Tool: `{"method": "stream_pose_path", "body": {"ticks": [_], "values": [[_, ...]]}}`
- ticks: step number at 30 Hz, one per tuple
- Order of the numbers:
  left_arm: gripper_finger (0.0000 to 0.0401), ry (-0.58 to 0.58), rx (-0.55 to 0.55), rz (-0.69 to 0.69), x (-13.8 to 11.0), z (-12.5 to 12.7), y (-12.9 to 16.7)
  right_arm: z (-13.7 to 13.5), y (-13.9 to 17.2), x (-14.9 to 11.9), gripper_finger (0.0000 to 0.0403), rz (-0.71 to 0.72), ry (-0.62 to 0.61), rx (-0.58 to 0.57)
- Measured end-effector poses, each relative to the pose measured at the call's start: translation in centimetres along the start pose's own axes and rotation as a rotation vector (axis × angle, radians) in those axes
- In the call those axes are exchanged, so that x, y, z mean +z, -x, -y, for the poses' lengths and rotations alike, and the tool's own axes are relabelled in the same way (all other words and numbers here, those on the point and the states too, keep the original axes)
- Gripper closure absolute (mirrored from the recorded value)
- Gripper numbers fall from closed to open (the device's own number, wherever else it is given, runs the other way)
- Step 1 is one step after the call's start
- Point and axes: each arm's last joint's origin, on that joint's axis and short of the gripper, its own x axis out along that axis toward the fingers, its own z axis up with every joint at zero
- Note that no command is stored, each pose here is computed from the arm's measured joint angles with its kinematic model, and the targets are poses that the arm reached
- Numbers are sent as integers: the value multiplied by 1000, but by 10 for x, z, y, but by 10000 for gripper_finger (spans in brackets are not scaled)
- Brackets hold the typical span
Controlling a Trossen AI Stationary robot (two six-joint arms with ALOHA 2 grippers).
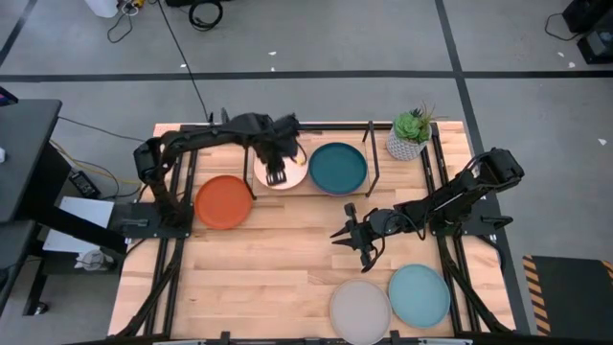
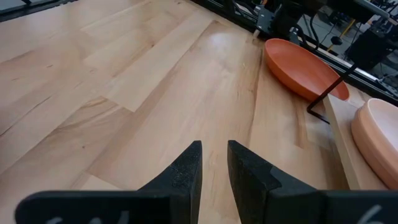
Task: Place and stack plates onto a shelf
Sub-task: Stack the orange plate on top of the green plate on the shelf
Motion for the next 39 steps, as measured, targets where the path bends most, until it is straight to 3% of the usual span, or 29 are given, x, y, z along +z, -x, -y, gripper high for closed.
{"method": "stream_pose_path", "body": {"ticks": [9,14,17,22,27,32,39], "values": [[323,-168,10,-42,-1,109,-1,0,0,0,321,0,-7,0],[323,-356,-31,-118,-26,173,-4,0,0,0,321,0,-14,1],[324,-377,-41,-179,-47,196,-19,0,0,0,321,-1,-33,2],[339,-315,-37,-235,-77,209,-30,0,0,0,321,0,-35,2],[371,-226,-72,-134,-100,202,-12,0,0,1,321,8,6,-2],[389,-49,-92,-9,-128,184,3,3,0,3,321,29,64,-17],[373,209,55,27,-177,166,-10,9,-1,2,321,33,119,-42]]}}
